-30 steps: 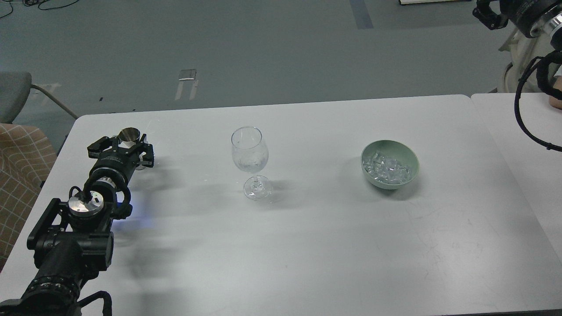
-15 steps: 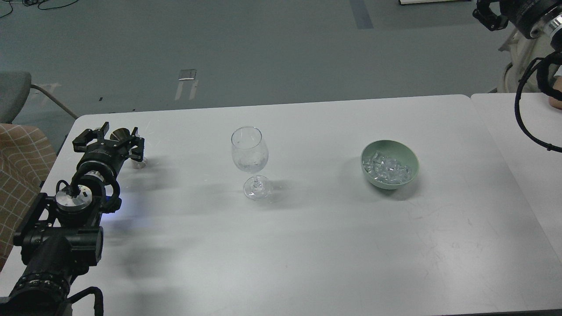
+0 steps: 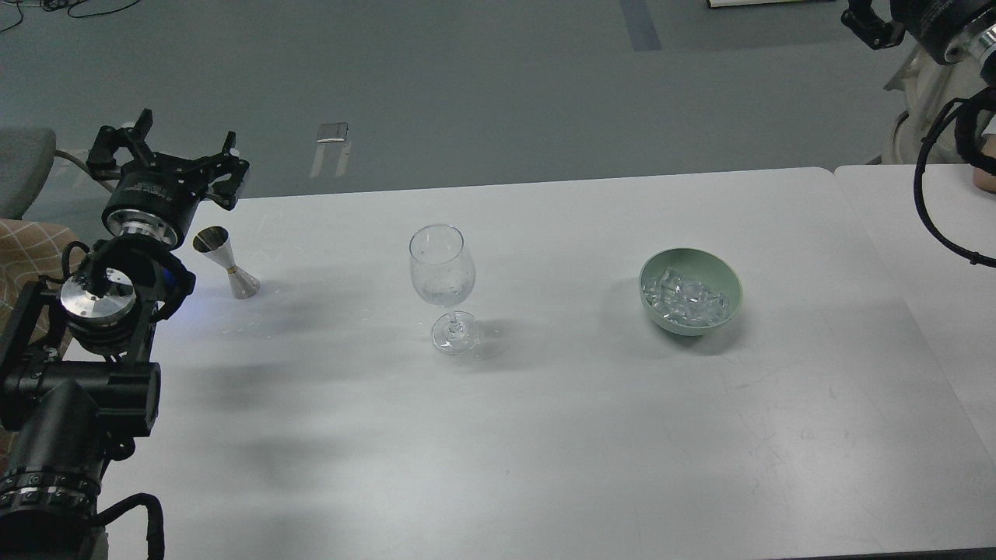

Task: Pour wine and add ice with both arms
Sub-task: 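Lower the jigger onto the table and open the left gripper, then raise the left gripper and reach the right gripper to the ice bowl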

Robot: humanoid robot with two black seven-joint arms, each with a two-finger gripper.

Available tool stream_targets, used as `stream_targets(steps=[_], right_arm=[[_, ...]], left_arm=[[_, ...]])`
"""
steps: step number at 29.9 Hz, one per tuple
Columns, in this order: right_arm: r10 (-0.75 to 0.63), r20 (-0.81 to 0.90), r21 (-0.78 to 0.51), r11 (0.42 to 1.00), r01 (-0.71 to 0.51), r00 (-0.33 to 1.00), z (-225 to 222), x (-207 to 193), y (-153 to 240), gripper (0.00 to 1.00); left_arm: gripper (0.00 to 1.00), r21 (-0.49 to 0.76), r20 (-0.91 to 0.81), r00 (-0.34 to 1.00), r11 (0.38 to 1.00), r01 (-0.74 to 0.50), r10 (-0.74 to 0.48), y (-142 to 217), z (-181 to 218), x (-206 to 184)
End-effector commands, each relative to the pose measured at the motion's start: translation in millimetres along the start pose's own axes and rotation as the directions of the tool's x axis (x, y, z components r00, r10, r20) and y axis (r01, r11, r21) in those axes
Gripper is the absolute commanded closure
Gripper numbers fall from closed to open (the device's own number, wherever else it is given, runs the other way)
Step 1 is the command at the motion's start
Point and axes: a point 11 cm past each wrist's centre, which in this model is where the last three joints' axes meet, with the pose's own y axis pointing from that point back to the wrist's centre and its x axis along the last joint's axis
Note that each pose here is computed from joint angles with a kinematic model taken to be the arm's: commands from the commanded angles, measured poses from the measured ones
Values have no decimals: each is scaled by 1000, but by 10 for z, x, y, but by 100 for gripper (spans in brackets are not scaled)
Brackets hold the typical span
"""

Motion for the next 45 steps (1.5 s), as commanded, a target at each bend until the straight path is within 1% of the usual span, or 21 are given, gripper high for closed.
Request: stream_targets(steps=[1, 3, 4, 6, 10, 14, 18, 19, 21, 24, 27, 30, 31, 33, 35, 39, 40, 42, 43, 44, 45], right_arm=[[-12, -17, -6, 1000, 12, 1000, -15, -15, -8, 0], [-38, -51, -28, 999, 36, 998, -11, -53, 0, 0], [-41, -85, -33, 999, 38, 996, -82, -6, 32, 0], [-36, -132, -46, 998, 30, 991, -165, 106, 112, 0], [-64, -191, -69, 996, 52, 979, -247, 59, 68, 0], [-157, -371, -170, 980, 100, 915, -140, -107, -12, 0], [-216, -465, -182, 972, 146, 858, -73, -208, -2, 0], [-216, -466, -182, 972, 146, 858, -73, -208, -2, 0], [-273, -523, -237, 957, 170, 807, 34, -293, 8, 0], [-420, -646, -375, 902, 215, 637, 274, -500, 70, 0], [-525, -735, -508, 846, 164, 430, 473, -408, 198, 0], [-603, -730, -564, 798, 213, 323, 665, -515, 261, 0], [-655, -706, -603, 756, 256, 271, 789, -588, 323, 0], [-708, -681, -655, 704, 276, 190, 939, -622, 404, 0], [-767, -640, -728, 624, 283, 44, 1160, -670, 513, 0], [-786, -618, -747, 596, 295, 24, 1330, -716, 603, 0], [-794, -607, -755, 589, 287, 33, 1390, -672, 659, 4], [-796, -605, -758, 589, 280, 35, 1423, -647, 676, 5], [-801, -598, -762, 582, 282, 38, 1462, -651, 703, 9], [-812, -583, -773, 568, 282, 35, 1541, -648, 767, 20], [-812, -583, -773, 568, 282, 35, 1541, -648, 768, 20]], left_arm=[[2, 14, 11, 998, 998, 64, -64, 67, -50, -198], [2, 25, 26, 988, 988, 153, -154, 210, -83, -460], [2, 30, 22, 986, 986, 164, -165, 207, -107, -480], [2, 30, 26, 985, 985, 170, -171, 115, -95, -546], [2, 1, 57, 980, 981, 192, -192, -76, 33, -719], [2, 10, 249, 956, 987, 159, -157, -321, 204, -789], [2, 12, 404, 900, 985, 173, -163, -481, 121, -887], [2, 12, 404, 900, 985, 173, -163, -482, 121, -887], [2, 16, 464, 871, 985, 173, -160, -488, 36, -851], [2, 9, 598, 785, 980, 200, -165, -473, -63, -823], [2, -21, 626, 763, 975, 222, -160, -423, -82, -746], [2, -33, 606, 786, 983, 182, -125, -297, -133, -492], [2, -36, 596, 795, 986, 165, -112, -259, -145, -411], [2, -45, 583, 807, 988, 149, -95, -241, -127, -364], [2, -53, 553, 829, 990, 132, -81, -232, -88, -332], [2, -54, 551, 831, 990, 128, -78, -216, -49, -313], [2, -54, 564, 822, 989, 135, -82, -210, 7, -333], [2, -54, 577, 812, 988, 147, -89, -204, 77, -378], [2, -51, 578, 811, 987, 151, -93, -211, 79, -403], [2, -48, 578, 810, 987, 156, -100, -228, 71, -436], [2, -48, 578, 810, 987, 156, -100, -228, 71, -436]])
